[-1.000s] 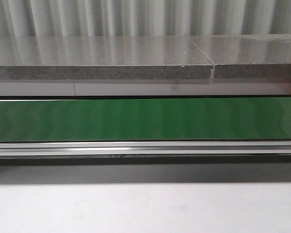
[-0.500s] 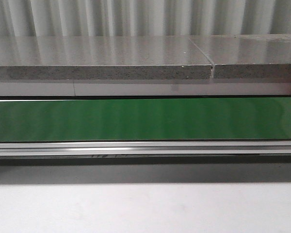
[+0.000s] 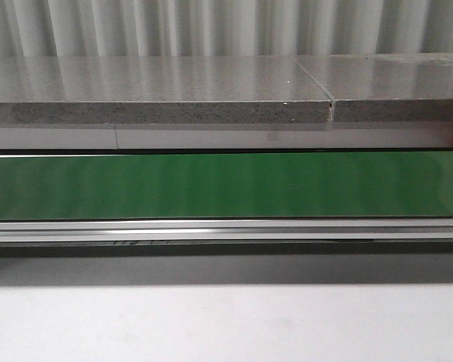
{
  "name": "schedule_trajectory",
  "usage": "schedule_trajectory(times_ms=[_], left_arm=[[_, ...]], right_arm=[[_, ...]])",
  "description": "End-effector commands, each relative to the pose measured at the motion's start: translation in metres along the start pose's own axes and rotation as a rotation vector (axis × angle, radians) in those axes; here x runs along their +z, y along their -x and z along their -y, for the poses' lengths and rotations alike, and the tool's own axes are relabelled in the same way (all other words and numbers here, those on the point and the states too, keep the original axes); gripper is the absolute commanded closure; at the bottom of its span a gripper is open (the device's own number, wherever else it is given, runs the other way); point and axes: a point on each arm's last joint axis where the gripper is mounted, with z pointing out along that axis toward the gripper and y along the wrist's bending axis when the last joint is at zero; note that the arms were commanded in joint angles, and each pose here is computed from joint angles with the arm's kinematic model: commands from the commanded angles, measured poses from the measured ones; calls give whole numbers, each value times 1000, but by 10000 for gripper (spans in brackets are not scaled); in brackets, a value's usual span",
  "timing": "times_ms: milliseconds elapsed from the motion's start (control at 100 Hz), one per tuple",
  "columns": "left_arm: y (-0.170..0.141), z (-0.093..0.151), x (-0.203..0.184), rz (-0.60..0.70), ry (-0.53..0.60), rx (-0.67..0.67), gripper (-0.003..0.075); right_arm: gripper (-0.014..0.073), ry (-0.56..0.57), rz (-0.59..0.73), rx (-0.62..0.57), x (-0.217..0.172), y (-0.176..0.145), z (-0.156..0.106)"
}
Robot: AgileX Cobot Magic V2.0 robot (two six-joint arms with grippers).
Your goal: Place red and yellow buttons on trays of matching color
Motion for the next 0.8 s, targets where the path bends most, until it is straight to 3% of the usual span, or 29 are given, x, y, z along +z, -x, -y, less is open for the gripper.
schedule_trajectory(times_ms=[0,420,790], left_arm=[[13,2,-4,92,-16,-5,741],[13,2,-4,92,-16,-5,741],[13,2,-4,92,-16,-5,741]], right_arm=[[697,-5,120,-28,-29,-1,-6],[697,-19,246,-57,-80,-86,-12],[697,-28,435,-75,-129,-161,-17]])
